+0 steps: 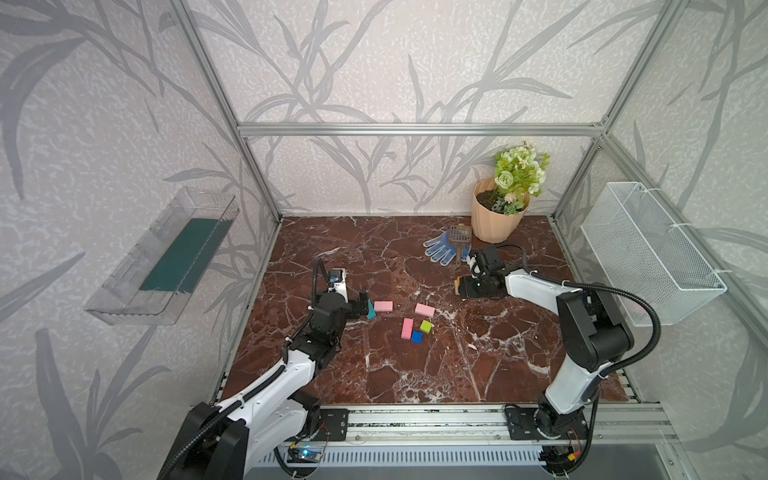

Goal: Build the wood block tower

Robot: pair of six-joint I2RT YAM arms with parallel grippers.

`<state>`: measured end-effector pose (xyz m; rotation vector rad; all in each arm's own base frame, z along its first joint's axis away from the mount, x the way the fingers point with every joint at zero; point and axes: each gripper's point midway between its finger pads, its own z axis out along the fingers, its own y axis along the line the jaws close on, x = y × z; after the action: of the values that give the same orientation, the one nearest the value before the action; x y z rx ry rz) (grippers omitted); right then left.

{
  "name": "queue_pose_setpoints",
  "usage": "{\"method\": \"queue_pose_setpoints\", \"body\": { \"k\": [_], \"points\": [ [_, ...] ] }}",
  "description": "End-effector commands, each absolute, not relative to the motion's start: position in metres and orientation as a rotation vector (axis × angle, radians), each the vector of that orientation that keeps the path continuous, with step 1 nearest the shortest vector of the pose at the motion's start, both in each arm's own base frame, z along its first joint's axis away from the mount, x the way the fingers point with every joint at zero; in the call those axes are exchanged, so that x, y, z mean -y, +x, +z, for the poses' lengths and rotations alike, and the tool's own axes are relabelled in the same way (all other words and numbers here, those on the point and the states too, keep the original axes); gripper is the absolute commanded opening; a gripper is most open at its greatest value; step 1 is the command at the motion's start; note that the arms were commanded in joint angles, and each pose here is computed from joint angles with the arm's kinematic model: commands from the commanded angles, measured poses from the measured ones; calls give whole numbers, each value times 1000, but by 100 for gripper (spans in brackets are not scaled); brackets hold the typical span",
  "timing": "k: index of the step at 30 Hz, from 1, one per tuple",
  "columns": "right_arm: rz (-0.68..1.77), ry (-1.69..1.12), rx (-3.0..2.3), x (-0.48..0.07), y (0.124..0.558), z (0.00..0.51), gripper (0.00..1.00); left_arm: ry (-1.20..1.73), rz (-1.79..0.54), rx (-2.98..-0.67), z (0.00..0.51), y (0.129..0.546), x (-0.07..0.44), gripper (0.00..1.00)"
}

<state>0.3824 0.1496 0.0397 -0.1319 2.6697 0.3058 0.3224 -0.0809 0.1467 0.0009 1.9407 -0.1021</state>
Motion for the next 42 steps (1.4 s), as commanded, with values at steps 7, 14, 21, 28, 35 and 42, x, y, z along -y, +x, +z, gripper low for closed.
{"method": "queue_pose_setpoints", "body": {
  "k": [7, 14, 21, 28, 35, 42],
  "points": [
    [506, -114, -2391, -146, 418, 93, 67, 15, -96, -1926, 151, 325, 83, 99],
    [481, 29, -2384, -120, 458, 87, 39, 14, -90, -1933, 149, 325, 83, 99],
    [456, 119, -2475, -106, 472, 68, 30, 10, -89, -1928, 151, 325, 82, 99],
    [447, 99, -2545, -114, 476, 58, 28, 9, -88, -1926, 151, 325, 82, 99],
    [444, 89, -2590, -118, 471, 52, 28, 7, -89, -1924, 151, 324, 82, 99],
    [427, 48, -2630, -126, 466, 47, 28, 8, -91, -1922, 151, 324, 82, 99]
  ]
}}
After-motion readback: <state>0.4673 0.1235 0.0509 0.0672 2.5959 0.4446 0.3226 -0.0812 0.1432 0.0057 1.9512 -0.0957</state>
